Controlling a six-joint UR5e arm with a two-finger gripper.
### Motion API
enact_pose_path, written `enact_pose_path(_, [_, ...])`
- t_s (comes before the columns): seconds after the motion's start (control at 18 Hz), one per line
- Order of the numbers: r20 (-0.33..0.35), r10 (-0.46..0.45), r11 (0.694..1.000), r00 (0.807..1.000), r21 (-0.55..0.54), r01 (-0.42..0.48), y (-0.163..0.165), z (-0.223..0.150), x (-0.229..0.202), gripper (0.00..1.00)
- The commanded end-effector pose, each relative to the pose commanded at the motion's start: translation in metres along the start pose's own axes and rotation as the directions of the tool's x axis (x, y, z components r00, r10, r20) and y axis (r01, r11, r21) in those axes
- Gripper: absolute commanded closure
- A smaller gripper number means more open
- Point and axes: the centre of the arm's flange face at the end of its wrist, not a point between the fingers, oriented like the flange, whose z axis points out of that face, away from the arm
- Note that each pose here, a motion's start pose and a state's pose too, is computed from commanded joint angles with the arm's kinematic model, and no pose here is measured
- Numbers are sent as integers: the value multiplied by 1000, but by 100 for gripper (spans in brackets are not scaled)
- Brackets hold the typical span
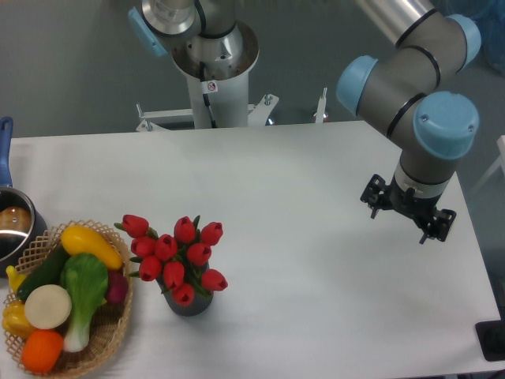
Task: Pick up the flowers from the vase
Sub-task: 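Raise the open gripper away from its start pose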
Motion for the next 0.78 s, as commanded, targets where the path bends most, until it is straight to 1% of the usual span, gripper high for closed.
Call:
enact_pose_path(0.17, [-9, -7, 1000, 1000, -3, 7, 6, 1, 4, 0])
enact_pose_path(0.28, [0, -8, 1000, 1000, 10, 8, 7, -9, 8, 0])
enact_pose_path(0.5, [-12, 23, 1000, 1000, 18, -23, -12, -4, 24, 0])
enact_pose_path(0.61, [-19, 22, 1000, 1000, 21, -21, -11, -10, 43, 0])
enact_pose_path(0.72, [-9, -3, 999, 1000, 32, 3, -7, -11, 62, 0])
enact_pose_path(0.78, [-13, -41, 998, 999, 45, 41, -6, -9, 73, 0])
